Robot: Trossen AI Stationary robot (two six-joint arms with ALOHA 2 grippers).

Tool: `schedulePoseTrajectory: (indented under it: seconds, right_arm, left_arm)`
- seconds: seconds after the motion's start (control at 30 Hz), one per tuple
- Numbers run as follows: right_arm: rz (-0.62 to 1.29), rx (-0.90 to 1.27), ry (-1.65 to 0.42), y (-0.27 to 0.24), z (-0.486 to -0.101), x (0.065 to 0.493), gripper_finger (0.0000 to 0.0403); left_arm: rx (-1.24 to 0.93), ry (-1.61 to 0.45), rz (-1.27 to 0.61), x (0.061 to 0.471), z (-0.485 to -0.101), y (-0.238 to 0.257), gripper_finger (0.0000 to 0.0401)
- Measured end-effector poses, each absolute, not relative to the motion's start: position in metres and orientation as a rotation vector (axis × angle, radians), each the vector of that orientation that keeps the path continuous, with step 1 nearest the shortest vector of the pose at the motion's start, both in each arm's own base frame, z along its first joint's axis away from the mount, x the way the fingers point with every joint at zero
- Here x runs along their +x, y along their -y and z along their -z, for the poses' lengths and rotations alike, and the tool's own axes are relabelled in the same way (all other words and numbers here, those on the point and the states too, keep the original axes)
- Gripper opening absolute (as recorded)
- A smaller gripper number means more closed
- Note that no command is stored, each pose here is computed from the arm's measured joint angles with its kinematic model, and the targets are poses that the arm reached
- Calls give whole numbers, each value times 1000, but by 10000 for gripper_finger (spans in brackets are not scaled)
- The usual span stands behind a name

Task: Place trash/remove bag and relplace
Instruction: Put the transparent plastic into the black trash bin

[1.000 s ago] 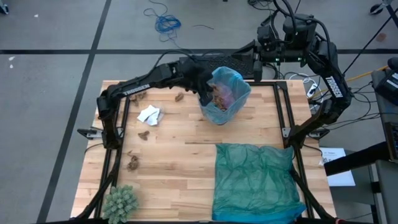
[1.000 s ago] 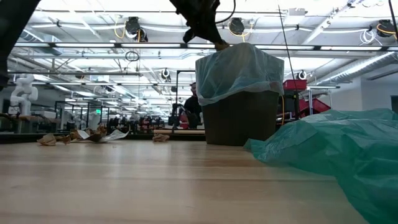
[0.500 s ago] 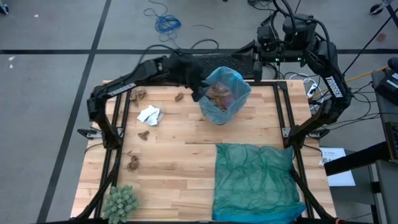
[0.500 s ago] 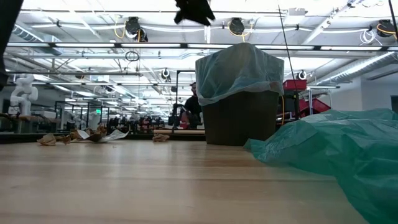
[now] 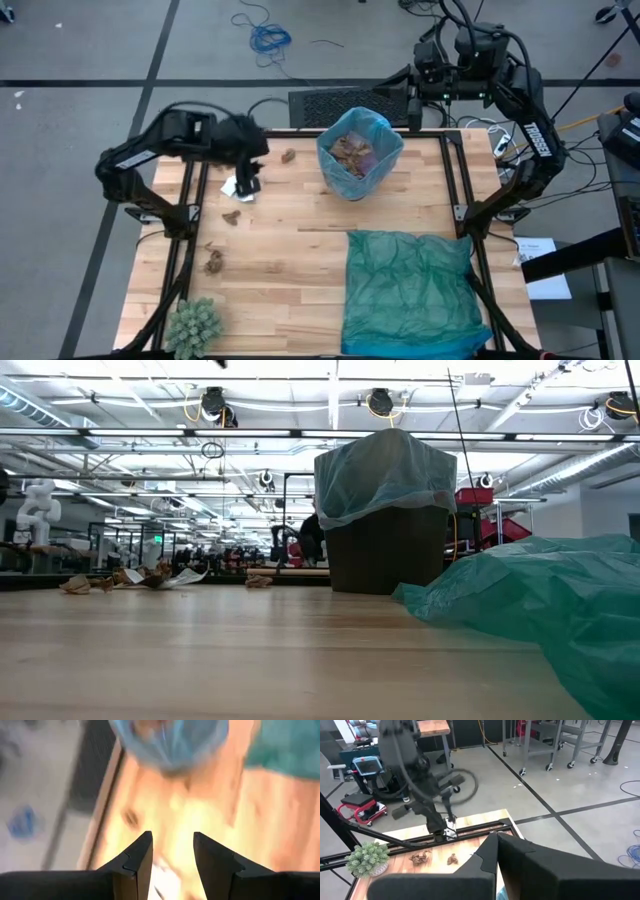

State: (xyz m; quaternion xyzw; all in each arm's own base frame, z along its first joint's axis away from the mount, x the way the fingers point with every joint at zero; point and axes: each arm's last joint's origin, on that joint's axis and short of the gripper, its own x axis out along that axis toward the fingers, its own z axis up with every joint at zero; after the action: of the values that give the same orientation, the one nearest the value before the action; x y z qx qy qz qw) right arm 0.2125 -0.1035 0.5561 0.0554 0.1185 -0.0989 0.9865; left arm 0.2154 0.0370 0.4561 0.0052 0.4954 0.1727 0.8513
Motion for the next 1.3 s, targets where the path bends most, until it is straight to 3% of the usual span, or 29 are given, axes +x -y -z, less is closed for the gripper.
schedulePoseTrajectory:
  seconds: [0.2, 0.53, 0.77, 0.97, 1.3]
  right_arm:
    - [199, 110, -235, 104, -556, 213, 0]
    - [195, 77, -238, 104, -556, 213, 0]
    - [192, 57, -242, 104, -556, 213, 0]
    - [191, 45, -236, 104, -557, 214, 0]
    - [192, 53, -234, 104, -557, 214, 0]
  left_arm:
    - [-208, -1126, -428, 219, -425, -24, 138]
    - [-336, -1381, -792, 216, -309, -30, 138]
    - [-446, -1403, -732, 226, -239, -31, 138]
    - [-353, -1395, -748, 240, -211, -38, 144]
    - [-236, -1553, -799, 252, -155, -61, 201]
